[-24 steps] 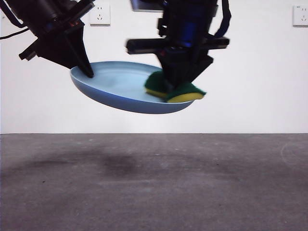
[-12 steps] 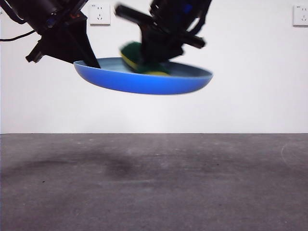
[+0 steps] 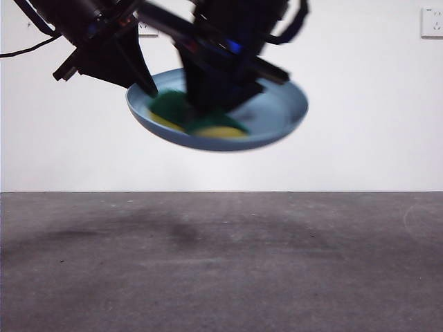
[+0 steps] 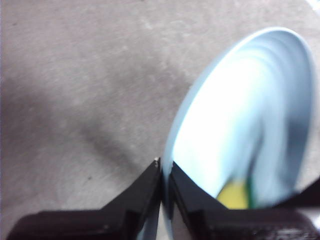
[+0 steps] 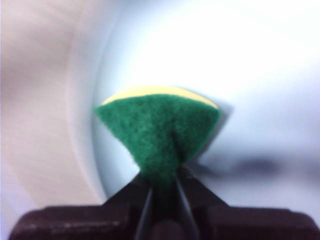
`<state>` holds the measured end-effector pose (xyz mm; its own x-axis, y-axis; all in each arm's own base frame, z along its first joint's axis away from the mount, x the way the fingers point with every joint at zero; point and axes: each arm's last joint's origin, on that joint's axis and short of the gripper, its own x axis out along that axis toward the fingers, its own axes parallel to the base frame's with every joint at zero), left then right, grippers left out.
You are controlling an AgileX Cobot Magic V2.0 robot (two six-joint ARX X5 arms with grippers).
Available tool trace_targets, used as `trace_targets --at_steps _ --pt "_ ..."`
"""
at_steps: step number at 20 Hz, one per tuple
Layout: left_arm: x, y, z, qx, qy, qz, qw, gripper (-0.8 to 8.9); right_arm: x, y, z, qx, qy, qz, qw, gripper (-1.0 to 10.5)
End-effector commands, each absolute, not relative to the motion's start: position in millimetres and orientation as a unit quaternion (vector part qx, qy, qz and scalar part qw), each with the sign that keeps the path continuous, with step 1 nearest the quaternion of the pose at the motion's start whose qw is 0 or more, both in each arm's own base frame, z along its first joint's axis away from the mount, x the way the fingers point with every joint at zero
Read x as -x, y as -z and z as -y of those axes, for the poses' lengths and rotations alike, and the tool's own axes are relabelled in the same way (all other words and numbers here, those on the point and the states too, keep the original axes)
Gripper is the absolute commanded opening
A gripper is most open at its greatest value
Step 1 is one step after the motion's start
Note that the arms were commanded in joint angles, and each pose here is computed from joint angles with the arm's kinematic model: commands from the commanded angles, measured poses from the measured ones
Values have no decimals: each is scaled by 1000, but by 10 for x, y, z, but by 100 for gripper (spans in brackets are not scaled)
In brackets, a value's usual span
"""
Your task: Pick up the plate,pick up the cloth,clean the plate with the cloth
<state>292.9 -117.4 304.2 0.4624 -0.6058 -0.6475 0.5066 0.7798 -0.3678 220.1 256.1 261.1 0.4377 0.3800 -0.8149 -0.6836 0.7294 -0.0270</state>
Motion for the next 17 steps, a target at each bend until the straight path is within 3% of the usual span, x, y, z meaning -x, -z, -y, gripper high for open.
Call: trace_targets --at_steps 1,4,11,15,17 --pt "-2903 -3057 1157 75 329 -414 846 -7 -2284 -2498 -2424 266 -199 -416 847 -16" --pt "-2849 -3011 1149 59 332 -441 832 -7 -2468 -2557 -2320 267 -110 -367 884 -16" --pt "-2757 -2959 1220 2 334 -464 821 -7 -2736 -2770 -2329 196 -108 -254 941 -16" --pt "-2790 -2950 1198 -42 259 -456 851 -7 -2689 -2988 -2287 165 -111 -212 957 -16" --pt "-2826 -2934 1175 -69 210 -450 866 -7 -2575 -3217 -2205 138 -139 -187 963 -16"
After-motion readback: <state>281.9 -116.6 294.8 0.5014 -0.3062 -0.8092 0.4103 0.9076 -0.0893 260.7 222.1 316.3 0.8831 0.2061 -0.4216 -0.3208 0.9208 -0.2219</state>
